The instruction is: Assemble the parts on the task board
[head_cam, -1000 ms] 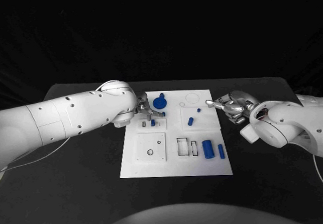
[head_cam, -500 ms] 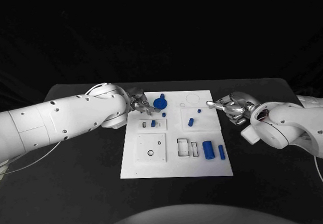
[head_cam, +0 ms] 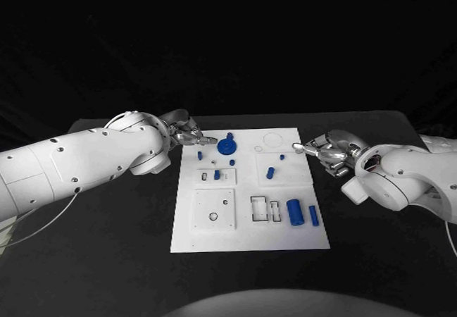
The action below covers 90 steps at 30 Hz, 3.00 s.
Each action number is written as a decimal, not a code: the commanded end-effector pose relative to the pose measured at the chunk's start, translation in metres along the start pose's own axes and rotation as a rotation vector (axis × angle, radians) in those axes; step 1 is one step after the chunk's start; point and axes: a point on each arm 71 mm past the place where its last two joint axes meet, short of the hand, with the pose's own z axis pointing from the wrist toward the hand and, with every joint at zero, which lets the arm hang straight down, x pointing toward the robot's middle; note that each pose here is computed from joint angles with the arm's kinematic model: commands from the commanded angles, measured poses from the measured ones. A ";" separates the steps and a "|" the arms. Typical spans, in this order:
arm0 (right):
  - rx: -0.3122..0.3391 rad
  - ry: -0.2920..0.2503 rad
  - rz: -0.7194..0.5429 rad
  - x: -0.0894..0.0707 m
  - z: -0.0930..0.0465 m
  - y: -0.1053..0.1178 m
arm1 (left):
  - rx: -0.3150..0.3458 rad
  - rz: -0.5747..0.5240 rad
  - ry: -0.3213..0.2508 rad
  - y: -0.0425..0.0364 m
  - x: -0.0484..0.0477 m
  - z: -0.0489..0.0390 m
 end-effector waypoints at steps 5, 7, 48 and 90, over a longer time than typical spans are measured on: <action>0.001 0.014 -0.004 0.001 0.000 -0.001 | -0.061 0.085 0.045 0.0053 -0.0030 0.0083; 0.002 0.014 -0.004 0.001 0.000 -0.001 | -0.078 0.103 0.041 0.0070 -0.0045 0.0104; 0.012 0.027 -0.007 0.003 0.000 -0.002 | -0.222 0.194 0.147 0.0159 -0.0003 0.0291; 0.034 0.058 -0.011 0.006 0.001 -0.005 | -0.212 0.171 0.212 0.0088 0.0070 0.0391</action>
